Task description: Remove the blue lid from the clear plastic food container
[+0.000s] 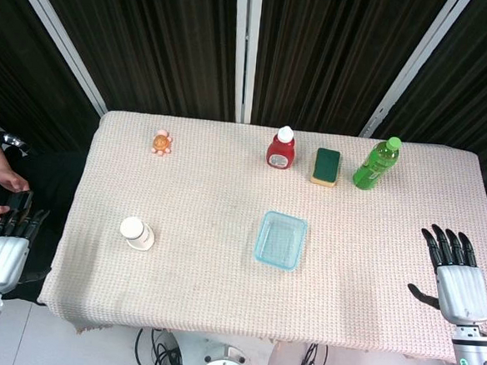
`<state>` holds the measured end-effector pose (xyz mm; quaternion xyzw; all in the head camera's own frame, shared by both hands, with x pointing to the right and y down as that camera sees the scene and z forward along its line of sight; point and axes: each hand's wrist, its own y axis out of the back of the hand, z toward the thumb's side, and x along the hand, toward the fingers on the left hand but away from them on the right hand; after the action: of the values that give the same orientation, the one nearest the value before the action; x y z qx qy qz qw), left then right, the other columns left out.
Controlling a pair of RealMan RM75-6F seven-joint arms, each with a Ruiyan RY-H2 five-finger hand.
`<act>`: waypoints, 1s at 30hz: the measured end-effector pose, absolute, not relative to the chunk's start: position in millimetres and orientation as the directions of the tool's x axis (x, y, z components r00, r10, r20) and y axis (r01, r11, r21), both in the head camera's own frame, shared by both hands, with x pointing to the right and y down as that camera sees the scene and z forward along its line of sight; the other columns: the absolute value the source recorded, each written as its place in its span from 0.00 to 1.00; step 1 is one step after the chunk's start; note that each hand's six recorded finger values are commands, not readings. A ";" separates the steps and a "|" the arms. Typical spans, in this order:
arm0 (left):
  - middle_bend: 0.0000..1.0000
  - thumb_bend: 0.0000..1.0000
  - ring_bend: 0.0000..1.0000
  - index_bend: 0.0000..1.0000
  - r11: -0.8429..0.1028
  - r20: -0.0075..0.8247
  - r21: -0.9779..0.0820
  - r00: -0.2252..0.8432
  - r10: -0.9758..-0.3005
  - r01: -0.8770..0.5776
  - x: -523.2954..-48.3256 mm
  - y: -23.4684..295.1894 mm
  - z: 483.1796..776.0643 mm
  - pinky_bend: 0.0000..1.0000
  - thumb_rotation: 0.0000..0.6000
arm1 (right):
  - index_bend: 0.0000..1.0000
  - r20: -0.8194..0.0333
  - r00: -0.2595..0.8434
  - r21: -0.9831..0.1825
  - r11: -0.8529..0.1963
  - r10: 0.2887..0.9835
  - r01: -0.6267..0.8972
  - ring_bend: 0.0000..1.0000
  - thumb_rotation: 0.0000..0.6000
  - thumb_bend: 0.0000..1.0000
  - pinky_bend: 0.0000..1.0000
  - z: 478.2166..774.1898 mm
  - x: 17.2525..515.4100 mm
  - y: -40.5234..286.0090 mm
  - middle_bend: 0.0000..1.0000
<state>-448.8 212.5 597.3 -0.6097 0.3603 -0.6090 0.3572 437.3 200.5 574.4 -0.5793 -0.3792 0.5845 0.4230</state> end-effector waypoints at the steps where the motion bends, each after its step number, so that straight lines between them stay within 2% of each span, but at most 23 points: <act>1: 0.07 0.00 0.00 0.06 -0.480 0.480 -0.877 -0.003 -0.877 -0.007 -448.9 212.4 596.6 0.00 1.00 | 0.00 -0.352 0.033 -0.935 -0.350 0.935 -0.054 0.00 1.00 0.03 0.00 573.9 436.3 199.5 0.05; 14: 0.07 0.00 0.00 0.06 -0.391 0.391 -0.920 -0.021 -0.920 -0.008 -448.4 228.1 580.6 0.00 1.00 | 0.00 -0.336 0.074 -0.942 -0.334 0.939 -0.031 0.00 1.00 0.03 0.00 572.7 430.3 198.7 0.06; 20: 0.07 0.00 0.00 0.06 -0.388 0.388 -0.922 -0.011 -0.922 0.004 -446.7 232.3 581.2 0.00 1.00 | 0.00 -0.351 0.111 -0.936 -0.351 0.930 -0.017 0.00 1.00 0.03 0.00 581.7 421.9 196.3 0.07; 24: 0.07 0.00 0.00 0.06 -0.389 0.389 -0.921 0.004 -0.921 0.002 -443.8 230.2 583.8 0.00 1.00 | 0.00 -0.378 0.173 -0.924 -0.382 0.909 -0.013 0.00 1.00 0.03 0.00 600.1 403.8 187.4 0.07; 30: 0.07 0.00 0.00 0.06 -0.381 0.381 -0.925 0.008 -0.924 0.005 -443.8 228.9 580.6 0.00 1.00 | 0.00 -0.419 0.314 -0.900 -0.436 0.852 -0.017 0.00 1.00 0.03 0.00 647.2 350.3 162.2 0.03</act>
<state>-443.8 228.9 580.6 -0.5890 0.3905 -0.5862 0.3962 350.3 162.2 647.2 -0.6842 -0.3049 0.5000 0.4346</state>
